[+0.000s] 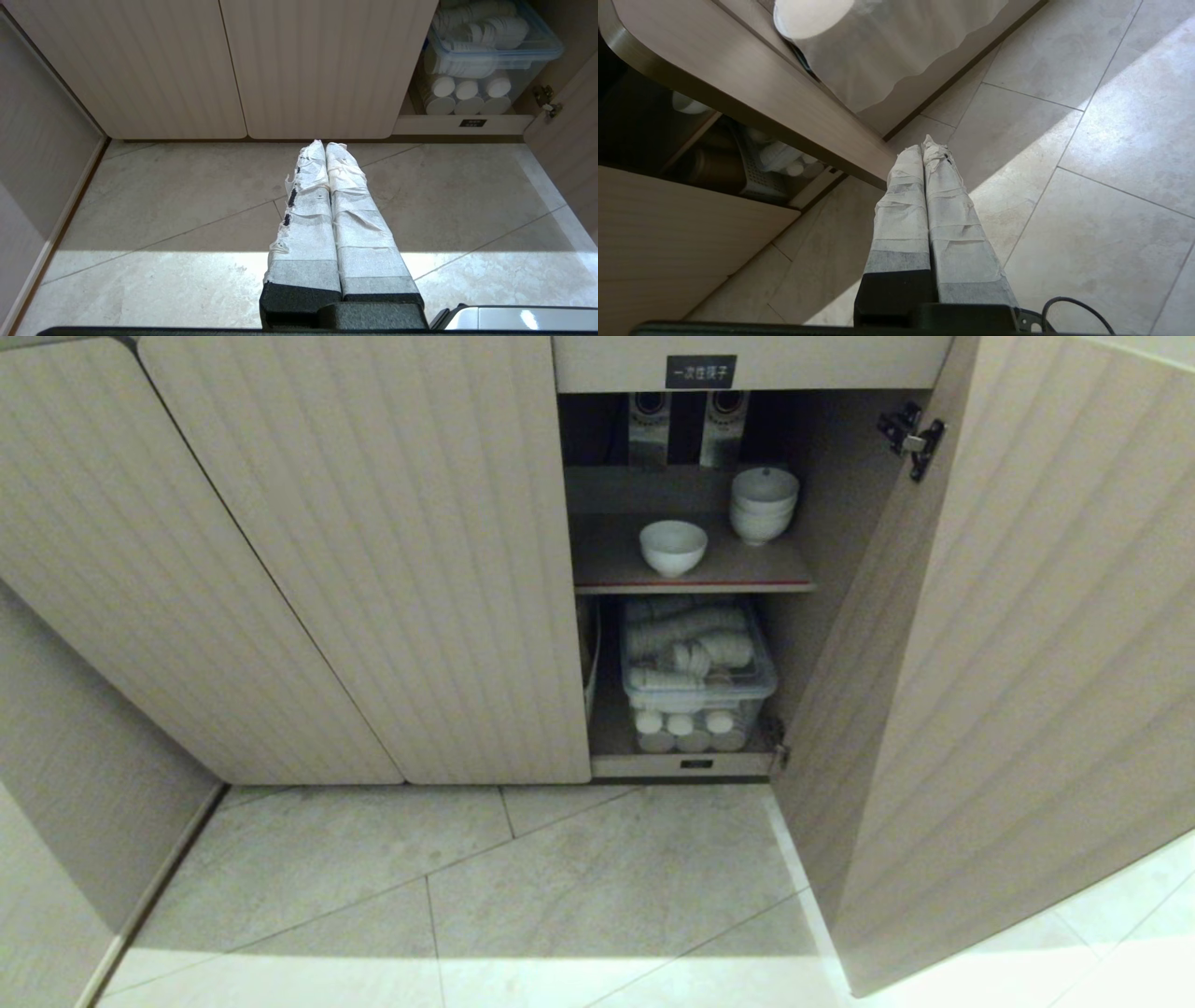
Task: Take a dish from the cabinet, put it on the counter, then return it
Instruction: Close the cabinet door
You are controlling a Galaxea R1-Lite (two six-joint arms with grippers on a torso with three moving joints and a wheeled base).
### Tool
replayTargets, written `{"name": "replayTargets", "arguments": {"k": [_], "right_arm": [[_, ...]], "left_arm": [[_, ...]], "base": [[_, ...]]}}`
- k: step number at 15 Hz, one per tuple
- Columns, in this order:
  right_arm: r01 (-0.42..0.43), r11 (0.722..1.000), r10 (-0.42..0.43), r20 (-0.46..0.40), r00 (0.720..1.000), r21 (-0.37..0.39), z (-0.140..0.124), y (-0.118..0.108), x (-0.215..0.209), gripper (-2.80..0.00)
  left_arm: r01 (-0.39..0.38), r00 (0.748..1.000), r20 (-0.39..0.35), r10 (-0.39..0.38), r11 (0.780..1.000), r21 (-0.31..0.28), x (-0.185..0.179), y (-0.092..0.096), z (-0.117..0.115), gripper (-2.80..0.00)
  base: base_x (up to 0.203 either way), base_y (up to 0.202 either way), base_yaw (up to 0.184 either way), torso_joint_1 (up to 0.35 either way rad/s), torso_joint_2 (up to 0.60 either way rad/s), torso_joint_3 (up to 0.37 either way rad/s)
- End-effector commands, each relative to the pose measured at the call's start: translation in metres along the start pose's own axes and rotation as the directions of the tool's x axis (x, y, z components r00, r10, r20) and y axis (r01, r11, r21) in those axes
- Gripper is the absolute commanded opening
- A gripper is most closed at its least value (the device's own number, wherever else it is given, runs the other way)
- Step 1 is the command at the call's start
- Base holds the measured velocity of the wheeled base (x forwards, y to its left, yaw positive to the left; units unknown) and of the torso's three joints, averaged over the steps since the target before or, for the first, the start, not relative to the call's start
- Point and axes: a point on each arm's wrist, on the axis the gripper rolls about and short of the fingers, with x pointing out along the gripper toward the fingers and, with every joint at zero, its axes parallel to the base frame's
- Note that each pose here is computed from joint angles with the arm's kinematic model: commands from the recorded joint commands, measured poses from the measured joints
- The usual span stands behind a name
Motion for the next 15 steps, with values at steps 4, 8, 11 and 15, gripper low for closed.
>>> {"name": "replayTargets", "arguments": {"k": [4,8,11,15], "right_arm": [[-0.008,0.990,0.003,-0.037,0.999,-0.137,-0.022,-0.021,0.007,-2.80],[-0.099,0.968,0.074,-0.115,0.991,-0.232,-0.036,-0.017,0.037,-2.80],[-0.208,0.914,0.173,-0.128,0.976,-0.349,-0.038,-0.018,0.047,-2.80],[-0.259,0.877,0.240,-0.098,0.966,-0.404,-0.046,0.002,0.063,-2.80]], "left_arm": [[0.001,1.000,0.000,-0.001,1.000,0.000,0.000,0.000,0.000,-2.80],[0.001,1.000,0.000,-0.001,1.000,0.000,0.000,0.000,0.000,-2.80],[0.001,1.000,0.000,-0.001,1.000,0.000,0.000,0.000,0.000,-2.80],[0.000,1.000,0.000,0.000,1.000,0.000,0.000,0.000,0.000,-2.80]], "base": [[0.000,0.000,0.000,0.000,0.00,0.000],[0.000,0.000,0.000,0.000,0.00,0.000],[0.000,0.000,0.000,0.000,0.00,0.000],[0.000,0.000,0.000,0.000,0.00,0.000]]}}
